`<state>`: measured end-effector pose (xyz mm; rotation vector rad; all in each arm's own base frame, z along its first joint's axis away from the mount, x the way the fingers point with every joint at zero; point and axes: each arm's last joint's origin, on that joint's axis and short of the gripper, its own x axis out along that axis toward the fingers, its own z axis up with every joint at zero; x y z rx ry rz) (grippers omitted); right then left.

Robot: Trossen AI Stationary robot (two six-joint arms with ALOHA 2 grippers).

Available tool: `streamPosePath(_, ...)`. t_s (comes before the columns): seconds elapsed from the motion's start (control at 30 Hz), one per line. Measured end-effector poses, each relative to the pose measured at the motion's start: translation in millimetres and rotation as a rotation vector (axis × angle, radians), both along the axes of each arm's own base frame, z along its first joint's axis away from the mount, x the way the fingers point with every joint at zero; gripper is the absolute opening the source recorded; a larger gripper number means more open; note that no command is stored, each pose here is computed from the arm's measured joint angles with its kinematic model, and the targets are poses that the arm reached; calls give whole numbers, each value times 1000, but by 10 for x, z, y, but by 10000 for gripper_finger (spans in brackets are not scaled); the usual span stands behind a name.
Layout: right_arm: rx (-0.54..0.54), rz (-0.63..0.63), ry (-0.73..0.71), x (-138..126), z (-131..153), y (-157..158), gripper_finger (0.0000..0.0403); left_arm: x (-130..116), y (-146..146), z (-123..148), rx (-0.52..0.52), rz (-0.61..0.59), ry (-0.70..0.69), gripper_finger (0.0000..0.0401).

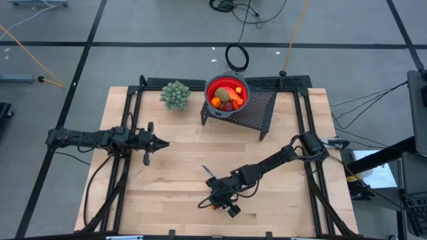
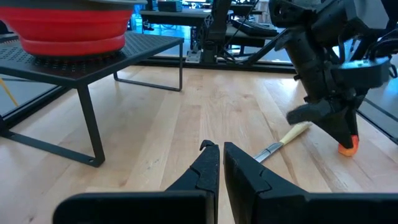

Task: Pick & Place Fruit
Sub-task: Put the yellow pear into the red strainer bowl on the shelf

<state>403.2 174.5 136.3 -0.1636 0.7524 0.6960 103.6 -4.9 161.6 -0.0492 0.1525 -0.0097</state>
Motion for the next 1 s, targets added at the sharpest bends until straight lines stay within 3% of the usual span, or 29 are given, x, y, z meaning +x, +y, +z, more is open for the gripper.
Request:
streamPosePath(0.47,44,-113,-35,-31,598,-388,76,0,0,-1,9,-1,-1,26)
streamPosePath(1.0,159,-254,-196,-175,1391,-844,77,0,0,0,49,-7,-1,26)
